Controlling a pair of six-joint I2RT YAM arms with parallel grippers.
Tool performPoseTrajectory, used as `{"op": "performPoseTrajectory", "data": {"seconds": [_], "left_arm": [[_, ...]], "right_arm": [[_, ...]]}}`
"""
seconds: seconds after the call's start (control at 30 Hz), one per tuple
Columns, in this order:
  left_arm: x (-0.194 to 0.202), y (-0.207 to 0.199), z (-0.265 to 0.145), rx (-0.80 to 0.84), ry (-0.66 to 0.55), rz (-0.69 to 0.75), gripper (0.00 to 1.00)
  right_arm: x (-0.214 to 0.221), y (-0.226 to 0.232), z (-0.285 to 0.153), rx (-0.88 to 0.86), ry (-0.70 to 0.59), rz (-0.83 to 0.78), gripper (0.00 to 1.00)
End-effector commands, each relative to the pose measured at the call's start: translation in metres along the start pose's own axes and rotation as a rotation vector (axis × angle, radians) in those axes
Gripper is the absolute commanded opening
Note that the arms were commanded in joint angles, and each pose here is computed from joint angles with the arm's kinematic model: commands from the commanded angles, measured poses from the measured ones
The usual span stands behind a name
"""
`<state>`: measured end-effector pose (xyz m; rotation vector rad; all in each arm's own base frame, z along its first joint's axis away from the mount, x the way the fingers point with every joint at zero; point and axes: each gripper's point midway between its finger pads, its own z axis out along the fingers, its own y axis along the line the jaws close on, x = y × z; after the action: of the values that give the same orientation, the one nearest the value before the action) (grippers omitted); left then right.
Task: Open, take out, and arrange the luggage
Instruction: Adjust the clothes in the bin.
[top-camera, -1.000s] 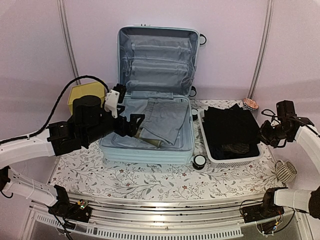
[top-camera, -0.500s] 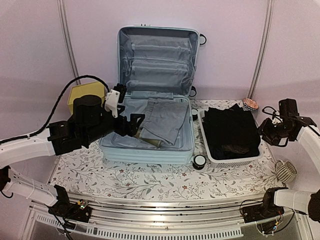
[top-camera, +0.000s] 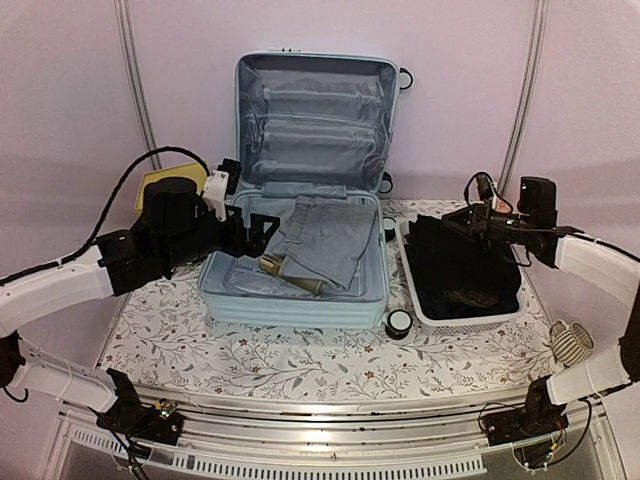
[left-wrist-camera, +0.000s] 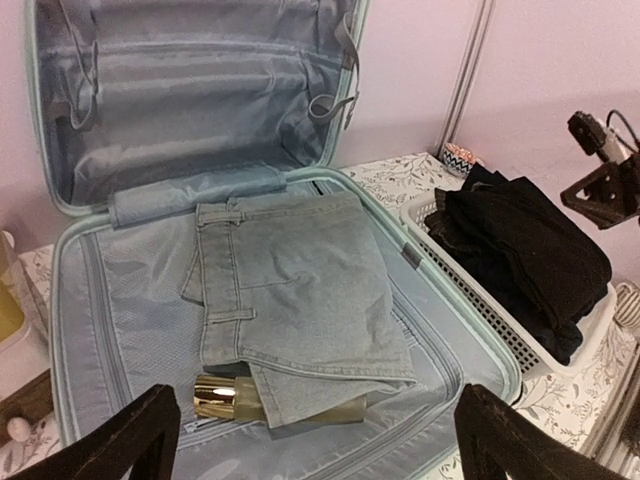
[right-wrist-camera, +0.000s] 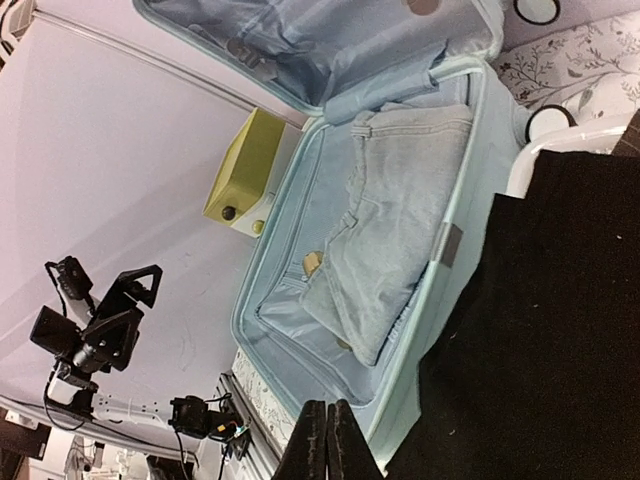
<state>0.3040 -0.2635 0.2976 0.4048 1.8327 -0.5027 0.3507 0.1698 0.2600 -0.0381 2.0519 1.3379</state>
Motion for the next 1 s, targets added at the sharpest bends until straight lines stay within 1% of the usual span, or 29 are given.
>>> {"op": "performPoseTrajectory", "data": {"seconds": [0.0,0.1,0.13,0.17,0.23,0.33,0.37,0.43,0.53,0.63,0.73,0.9,0.97], "left_arm": [[0.013,0.0,0.014,0.079,0.092,-0.118,0.98],[0.024,0.005,0.019,0.078,0.124,-0.132,0.98],[0.027,0.007,0.02,0.077,0.13,-0.124,0.98],[0.029,0.009,0.021,0.07,0.135,-0.115,0.98],[0.033,0.013,0.023,0.059,0.137,-0.098,0.98],[0.039,0.019,0.029,0.045,0.148,-0.084,0.98],[0.041,0.022,0.032,0.038,0.16,-0.088,0.98],[0.048,0.027,0.04,0.031,0.197,-0.105,0.98],[0.055,0.029,0.049,0.026,0.238,-0.124,0.98],[0.057,0.026,0.051,0.041,0.241,-0.134,0.98],[0.059,0.025,0.049,0.051,0.232,-0.132,0.98],[0.06,0.029,0.044,0.039,0.229,-0.109,0.98],[0.062,0.032,0.044,0.028,0.233,-0.095,0.98]], "right_arm": [[0.011,-0.056,0.028,0.022,-0.037,0.096,0.01],[0.054,-0.136,0.043,0.18,0.007,0.222,0.01],[0.07,-0.156,0.045,0.215,0.028,0.26,0.01],[0.08,-0.166,0.045,0.213,0.035,0.284,0.02],[0.088,-0.167,0.041,0.2,0.028,0.307,0.02],[0.065,-0.143,0.033,0.178,-0.023,0.255,0.02],[0.047,-0.125,0.03,0.159,-0.05,0.213,0.02],[0.021,-0.104,0.026,0.151,-0.075,0.152,0.02],[-0.011,-0.089,0.018,0.15,-0.118,0.105,0.02],[-0.035,-0.104,0.011,0.176,-0.166,0.131,0.02],[-0.04,-0.133,0.018,0.214,-0.167,0.186,0.02],[-0.008,-0.198,0.038,0.284,-0.107,0.31,0.02],[0.001,-0.211,0.038,0.319,-0.102,0.311,0.02]]}}
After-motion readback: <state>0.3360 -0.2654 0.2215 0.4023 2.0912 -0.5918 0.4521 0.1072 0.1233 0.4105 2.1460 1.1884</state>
